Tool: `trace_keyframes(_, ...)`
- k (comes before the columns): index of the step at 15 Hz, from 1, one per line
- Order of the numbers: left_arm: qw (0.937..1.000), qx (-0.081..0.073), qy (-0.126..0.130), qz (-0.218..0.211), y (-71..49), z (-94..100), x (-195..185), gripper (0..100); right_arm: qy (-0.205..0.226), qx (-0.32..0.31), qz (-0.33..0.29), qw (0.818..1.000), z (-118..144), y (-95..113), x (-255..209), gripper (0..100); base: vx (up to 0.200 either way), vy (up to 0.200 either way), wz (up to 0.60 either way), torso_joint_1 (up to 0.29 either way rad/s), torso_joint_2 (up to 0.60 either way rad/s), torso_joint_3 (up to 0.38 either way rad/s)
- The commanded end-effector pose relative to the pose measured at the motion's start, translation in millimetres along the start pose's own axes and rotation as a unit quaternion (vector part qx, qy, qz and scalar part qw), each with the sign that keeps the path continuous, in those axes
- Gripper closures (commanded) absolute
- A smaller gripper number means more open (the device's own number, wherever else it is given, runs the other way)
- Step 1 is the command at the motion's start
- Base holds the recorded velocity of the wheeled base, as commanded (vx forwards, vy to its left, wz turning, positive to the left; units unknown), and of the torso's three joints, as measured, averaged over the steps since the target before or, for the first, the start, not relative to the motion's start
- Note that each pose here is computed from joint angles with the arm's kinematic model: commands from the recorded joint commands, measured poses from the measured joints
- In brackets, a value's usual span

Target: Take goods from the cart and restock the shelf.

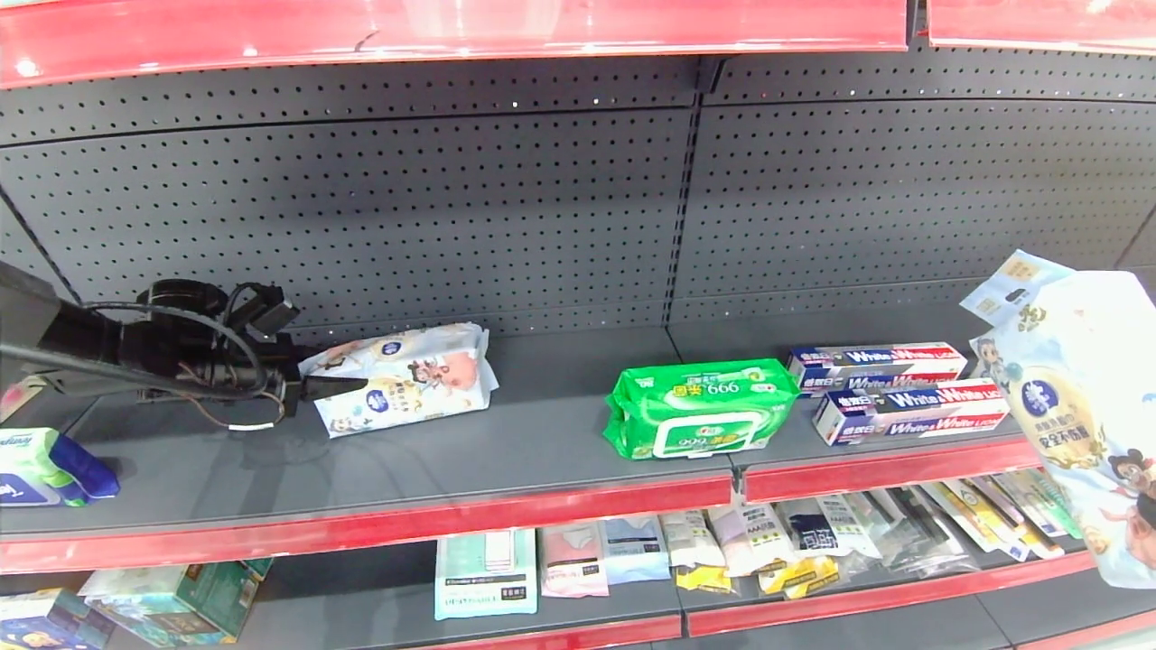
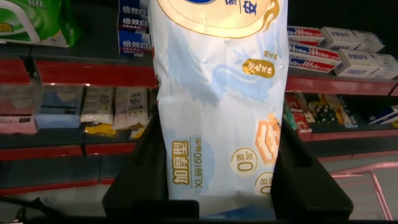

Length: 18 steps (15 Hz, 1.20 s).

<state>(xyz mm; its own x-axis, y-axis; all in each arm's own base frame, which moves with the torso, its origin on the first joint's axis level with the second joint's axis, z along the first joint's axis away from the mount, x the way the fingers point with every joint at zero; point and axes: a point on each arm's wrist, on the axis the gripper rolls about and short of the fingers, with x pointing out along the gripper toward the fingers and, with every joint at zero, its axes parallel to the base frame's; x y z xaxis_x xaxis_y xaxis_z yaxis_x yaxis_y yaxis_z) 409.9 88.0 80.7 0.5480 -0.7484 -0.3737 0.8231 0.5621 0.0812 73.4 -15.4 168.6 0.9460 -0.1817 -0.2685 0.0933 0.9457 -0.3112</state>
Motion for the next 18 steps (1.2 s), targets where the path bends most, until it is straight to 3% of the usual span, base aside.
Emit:
trace_keyframes(1, 0.9999, 0.013, -0.007, 0.004, -14.6, 9.2, -24, 100, 0.0, 0.0, 0.0, 1.0, 1, 0, 1, 100, 0.0, 0.0, 0.0, 0.0, 0.0, 0.0)
trace_keyframes(5, 0.9997, 0.021, -0.011, 0.0, -24.9, -0.4, -49, 100, 0.004, 0.0, 0.002, 1.0, 0, 0, 2, 100, 0.0, 0.0, 0.0, 0.0, 0.0, 0.0)
trace_keyframes(6, 0.9998, 0.02, -0.008, -0.002, -28.7, -1.8, -54, 100, 0.004, 0.0, 0.002, 1.0, 0, 0, 2, 100, 0.0, 0.0, 0.0, 0.0, 0.0, 0.0)
trace_keyframes(7, 0.9999, 0.007, -0.007, -0.01, -36.5, -4.1, -57, 100, 0.005, 0.0, 0.003, 1.0, 0, 0, 2, 100, 0.0, 0.0, 0.0, 0.0, 0.0, 0.0)
trace_keyframes(10, 0.9993, 0.026, -0.015, -0.022, -44.0, -9.6, -56, 100, 0.007, 0.0, 0.003, 1.0, 0, 0, 3, 100, 0.0, 0.0, 0.0, 0.0, 0.0, 0.0)
trace_keyframes(12, 0.9992, 0.026, -0.014, -0.028, -52.2, -13.7, -57, 100, 0.008, 0.0, 0.003, 1.0, 0, 0, 4, 100, 0.0, 0.0, 0.0, 0.0, 0.0, 0.0)
trace_keyframes(18, 0.9987, 0.036, -0.013, -0.033, -55.2, -34.9, -57, 100, 0.01, 0.0, 0.004, 1.0, 2, -1, 6, 100, 0.0, 0.0, 0.0, 0.0, 0.0, 0.0)
